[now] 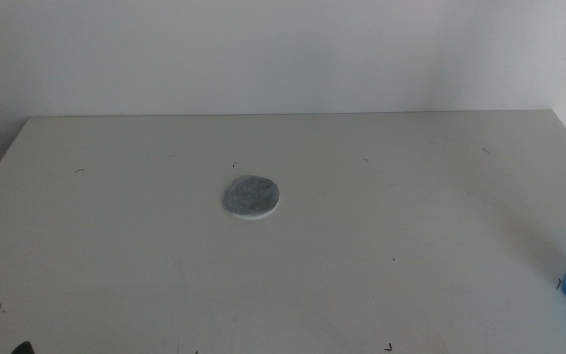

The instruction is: Place an empty cup on a cup mat.

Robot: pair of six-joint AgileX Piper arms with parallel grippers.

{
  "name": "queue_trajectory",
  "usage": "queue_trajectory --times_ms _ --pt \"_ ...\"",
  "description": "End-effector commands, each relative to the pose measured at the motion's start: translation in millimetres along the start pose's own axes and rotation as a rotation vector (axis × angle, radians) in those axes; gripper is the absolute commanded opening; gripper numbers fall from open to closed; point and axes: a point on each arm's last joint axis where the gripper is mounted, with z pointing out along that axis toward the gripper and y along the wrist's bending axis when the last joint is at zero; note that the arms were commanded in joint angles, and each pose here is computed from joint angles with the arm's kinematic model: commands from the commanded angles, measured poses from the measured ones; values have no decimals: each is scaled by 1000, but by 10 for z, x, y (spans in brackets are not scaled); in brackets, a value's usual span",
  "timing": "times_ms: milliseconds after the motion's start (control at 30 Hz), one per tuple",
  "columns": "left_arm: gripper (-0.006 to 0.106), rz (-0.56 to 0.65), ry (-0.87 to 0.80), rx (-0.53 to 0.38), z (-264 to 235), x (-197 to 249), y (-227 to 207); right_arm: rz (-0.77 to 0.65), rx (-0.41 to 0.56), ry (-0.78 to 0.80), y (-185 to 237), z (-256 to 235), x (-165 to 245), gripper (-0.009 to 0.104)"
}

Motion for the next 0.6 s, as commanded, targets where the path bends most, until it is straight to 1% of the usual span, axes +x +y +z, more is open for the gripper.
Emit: queue_trajectory --times_ms 0,167,300,400,567 --pt "105 -11 -86 11 -18 -84 -10 -10 22 -56 -41 -82 -33 56" --pt "105 -11 -86 11 -18 -84 -10 -10 23 -61 -41 111 -17 50" --pt "105 -11 -86 11 -18 -84 -10 -10 24 -70 -38 199 20 43" --pt "105 -11 -86 11 -18 -84 -10 -1 13 -69 -25 239 45 34" --pt "105 -11 -86 11 -18 -84 -10 5 1 -50 -9 282 87 14"
